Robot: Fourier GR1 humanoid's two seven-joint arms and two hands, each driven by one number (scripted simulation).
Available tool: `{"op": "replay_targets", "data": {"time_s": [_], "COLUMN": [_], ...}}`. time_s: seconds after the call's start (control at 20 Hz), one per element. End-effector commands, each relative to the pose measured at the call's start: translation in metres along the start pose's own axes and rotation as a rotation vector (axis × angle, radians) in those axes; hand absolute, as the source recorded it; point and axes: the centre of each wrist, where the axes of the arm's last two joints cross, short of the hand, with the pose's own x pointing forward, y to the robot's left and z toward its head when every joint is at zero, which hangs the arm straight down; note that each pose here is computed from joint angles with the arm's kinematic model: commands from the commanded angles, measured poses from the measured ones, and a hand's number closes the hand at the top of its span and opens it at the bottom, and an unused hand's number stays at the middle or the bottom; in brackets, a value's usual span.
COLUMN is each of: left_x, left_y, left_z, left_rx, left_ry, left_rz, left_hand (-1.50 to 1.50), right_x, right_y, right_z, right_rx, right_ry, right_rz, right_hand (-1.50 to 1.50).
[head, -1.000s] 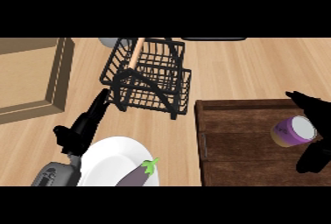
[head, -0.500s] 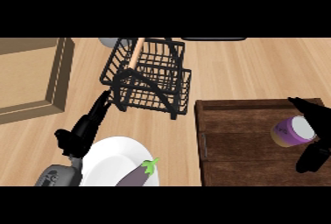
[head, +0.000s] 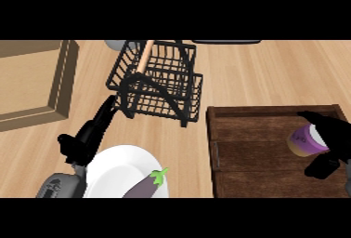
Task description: Pick the can from the tray and place it in the tiered basket
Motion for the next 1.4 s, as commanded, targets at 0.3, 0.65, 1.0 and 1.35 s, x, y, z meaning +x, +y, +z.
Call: {"op": "replay_targets", "data": {"time_s": [0.3,0.65,1.0,1.35], "left_x": [-0.008,0.011,-0.006,0.010], "left_y": [0.003,-0.006,-0.016,0.001], "left_z": [0.003,-0.010,0.005,0.000], "left_rx": [-0.010,-0.015,0.002,0.001], "left_ry": [0.009,-0.010,-0.002,0.006], "left_rz": [0.004,0.004,0.014,0.002], "left_hand": [0.00,0.00,0.00,0.00], "right_x": [0.020,0.015,0.008,0.026], "right_y": [0.010,0.003,0.031,0.009], "right_z": [0.001,-0.014,0.013,0.052], "right_rx": [-0.095,-0.145,-0.273,-0.370], "right_ry": [-0.173,-0.173,-0.077,-0.242], "right_rz": [-0.068,-0.046,-0.057,-0.394], "right_hand": [1.50,1.50,1.50,1.50]}}
